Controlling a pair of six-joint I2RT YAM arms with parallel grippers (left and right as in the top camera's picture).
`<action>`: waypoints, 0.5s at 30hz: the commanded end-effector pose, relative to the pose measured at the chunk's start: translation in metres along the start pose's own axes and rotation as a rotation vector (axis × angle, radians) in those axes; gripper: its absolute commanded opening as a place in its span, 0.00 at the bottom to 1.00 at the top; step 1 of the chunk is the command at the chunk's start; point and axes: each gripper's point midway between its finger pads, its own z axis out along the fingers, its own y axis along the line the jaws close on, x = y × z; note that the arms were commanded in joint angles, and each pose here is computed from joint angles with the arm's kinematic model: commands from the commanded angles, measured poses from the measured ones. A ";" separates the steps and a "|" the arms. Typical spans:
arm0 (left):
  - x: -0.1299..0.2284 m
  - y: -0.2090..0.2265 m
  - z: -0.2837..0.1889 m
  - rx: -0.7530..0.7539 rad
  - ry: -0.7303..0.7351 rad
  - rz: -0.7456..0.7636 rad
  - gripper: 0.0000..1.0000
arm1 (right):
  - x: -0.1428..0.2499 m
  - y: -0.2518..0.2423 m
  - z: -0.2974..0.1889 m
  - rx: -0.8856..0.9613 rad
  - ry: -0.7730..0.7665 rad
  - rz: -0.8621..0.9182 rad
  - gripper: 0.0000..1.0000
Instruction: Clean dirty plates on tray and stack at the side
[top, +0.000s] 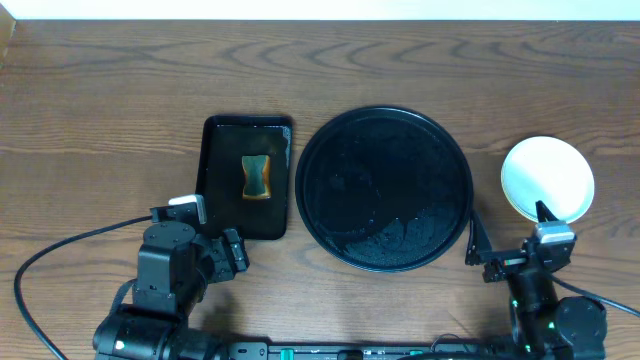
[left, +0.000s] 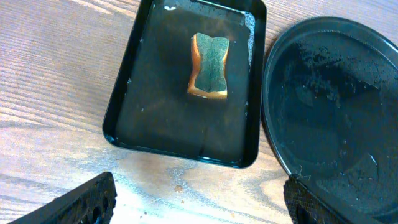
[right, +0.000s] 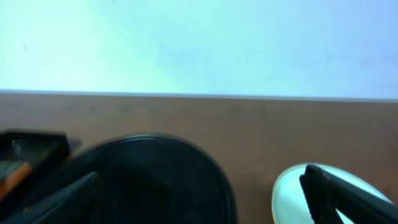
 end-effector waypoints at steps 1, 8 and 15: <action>0.002 0.001 0.001 -0.004 0.004 0.005 0.87 | 0.012 -0.001 0.007 0.000 -0.044 -0.006 0.99; 0.002 0.001 0.001 -0.004 0.004 0.005 0.87 | 0.017 -0.003 0.023 0.003 -0.189 -0.011 0.99; 0.002 0.001 0.001 -0.004 0.004 0.005 0.87 | 0.058 -0.003 0.031 -0.002 -0.066 -0.060 0.99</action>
